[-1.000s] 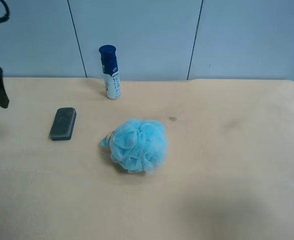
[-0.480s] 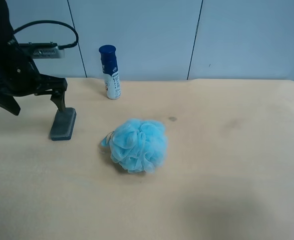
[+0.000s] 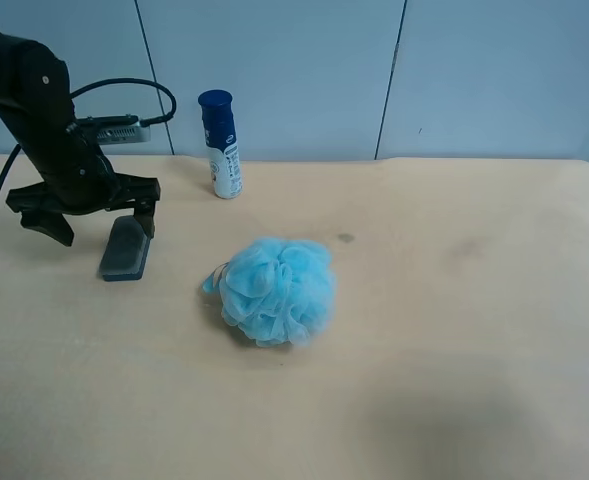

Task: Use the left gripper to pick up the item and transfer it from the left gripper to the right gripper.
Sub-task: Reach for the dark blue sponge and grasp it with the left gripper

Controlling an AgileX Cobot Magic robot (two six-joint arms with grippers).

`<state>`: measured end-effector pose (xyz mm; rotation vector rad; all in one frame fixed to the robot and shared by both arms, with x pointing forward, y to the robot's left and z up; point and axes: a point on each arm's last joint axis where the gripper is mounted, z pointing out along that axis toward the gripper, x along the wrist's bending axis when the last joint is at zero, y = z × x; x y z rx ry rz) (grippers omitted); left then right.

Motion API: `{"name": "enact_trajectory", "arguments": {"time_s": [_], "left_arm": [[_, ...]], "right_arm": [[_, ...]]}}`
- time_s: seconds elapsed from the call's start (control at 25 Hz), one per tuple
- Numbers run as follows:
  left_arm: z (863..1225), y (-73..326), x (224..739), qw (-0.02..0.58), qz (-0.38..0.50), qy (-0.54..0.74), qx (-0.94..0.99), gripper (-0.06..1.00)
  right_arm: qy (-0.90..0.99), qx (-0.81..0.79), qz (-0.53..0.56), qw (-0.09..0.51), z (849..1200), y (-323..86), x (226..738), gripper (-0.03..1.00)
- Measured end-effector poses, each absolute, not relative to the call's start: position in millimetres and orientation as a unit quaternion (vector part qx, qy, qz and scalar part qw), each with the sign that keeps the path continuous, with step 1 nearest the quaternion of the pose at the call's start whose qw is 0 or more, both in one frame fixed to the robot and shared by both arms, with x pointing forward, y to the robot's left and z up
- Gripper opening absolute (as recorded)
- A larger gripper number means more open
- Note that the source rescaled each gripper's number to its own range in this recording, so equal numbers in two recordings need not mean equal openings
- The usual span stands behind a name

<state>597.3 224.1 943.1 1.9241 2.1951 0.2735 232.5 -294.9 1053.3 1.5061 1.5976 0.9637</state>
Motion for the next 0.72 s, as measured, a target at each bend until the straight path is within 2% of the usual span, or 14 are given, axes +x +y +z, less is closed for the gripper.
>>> {"name": "enact_trajectory", "arguments": {"time_s": [0.4, 0.72], "left_arm": [[903, 221, 607, 0.092, 0.082, 0.745, 0.656, 1.0], [887, 220, 610, 0.089, 0.08, 0.744, 0.657, 1.0]], "right_arm": [[0.621, 0.585, 0.374, 0.363, 1053, -295, 233, 1.0], [0.621, 0.585, 0.374, 0.363, 1053, -295, 233, 1.0]]}}
